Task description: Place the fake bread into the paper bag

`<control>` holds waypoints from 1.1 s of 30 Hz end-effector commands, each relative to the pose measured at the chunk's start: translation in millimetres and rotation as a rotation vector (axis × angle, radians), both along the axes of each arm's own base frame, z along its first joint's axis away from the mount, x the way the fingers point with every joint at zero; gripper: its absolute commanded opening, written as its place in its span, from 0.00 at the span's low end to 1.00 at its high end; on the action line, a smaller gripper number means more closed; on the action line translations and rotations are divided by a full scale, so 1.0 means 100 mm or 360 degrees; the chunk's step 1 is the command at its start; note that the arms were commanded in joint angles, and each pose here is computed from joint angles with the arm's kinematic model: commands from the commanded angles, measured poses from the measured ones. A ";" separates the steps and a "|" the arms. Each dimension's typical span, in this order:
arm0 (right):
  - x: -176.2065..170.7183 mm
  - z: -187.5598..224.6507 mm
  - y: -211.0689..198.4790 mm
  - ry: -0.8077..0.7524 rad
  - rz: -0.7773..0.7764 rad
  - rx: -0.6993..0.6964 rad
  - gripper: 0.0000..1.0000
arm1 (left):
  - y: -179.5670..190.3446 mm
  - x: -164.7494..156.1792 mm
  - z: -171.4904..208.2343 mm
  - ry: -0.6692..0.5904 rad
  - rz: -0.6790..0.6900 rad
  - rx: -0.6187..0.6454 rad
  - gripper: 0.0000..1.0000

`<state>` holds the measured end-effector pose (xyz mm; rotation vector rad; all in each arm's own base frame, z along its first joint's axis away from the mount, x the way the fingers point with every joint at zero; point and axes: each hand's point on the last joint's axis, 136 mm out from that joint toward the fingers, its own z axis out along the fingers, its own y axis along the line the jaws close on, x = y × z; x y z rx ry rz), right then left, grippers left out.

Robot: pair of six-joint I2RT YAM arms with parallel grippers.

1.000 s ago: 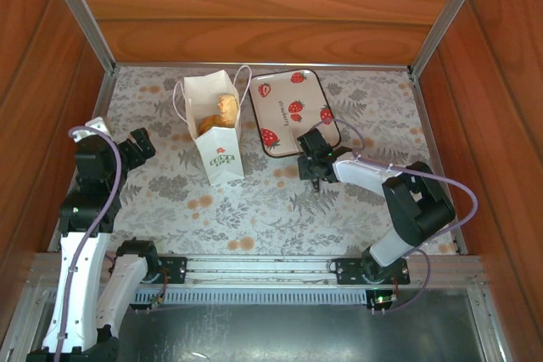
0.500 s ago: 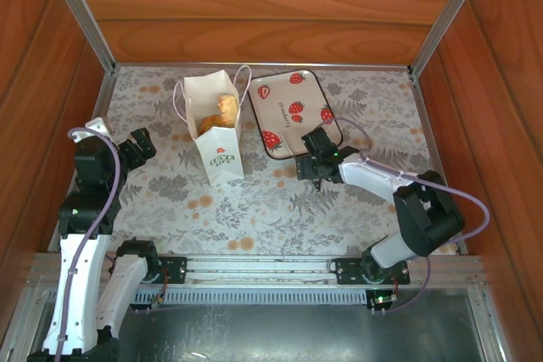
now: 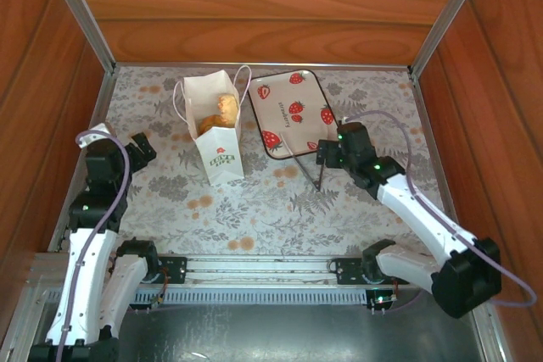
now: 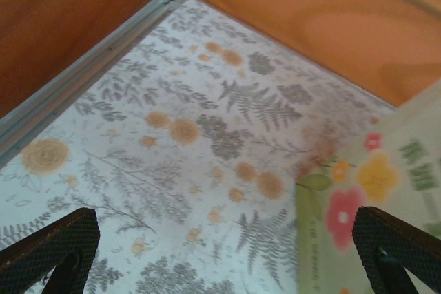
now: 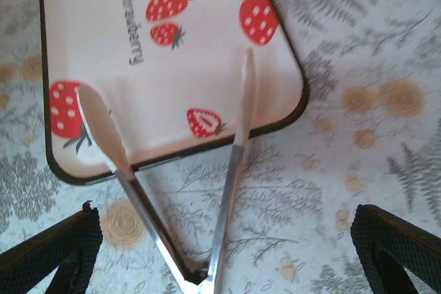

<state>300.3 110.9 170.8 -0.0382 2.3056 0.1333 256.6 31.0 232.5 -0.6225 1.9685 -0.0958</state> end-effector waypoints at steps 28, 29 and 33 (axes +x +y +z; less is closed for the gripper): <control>0.82 -0.50 -1.16 -0.0596 -0.0289 -0.0138 1.00 | 0.29 0.90 -1.19 0.0017 -0.0006 0.0652 1.00; 0.84 -0.51 -1.14 -0.0627 -0.0270 -0.0121 1.00 | 0.24 0.93 -1.18 -0.0013 -0.0055 0.0651 1.00; 0.87 -0.71 -1.11 -0.0671 -0.0239 -0.0093 1.00 | 0.13 1.05 -1.15 -0.0126 -0.0160 0.0665 1.00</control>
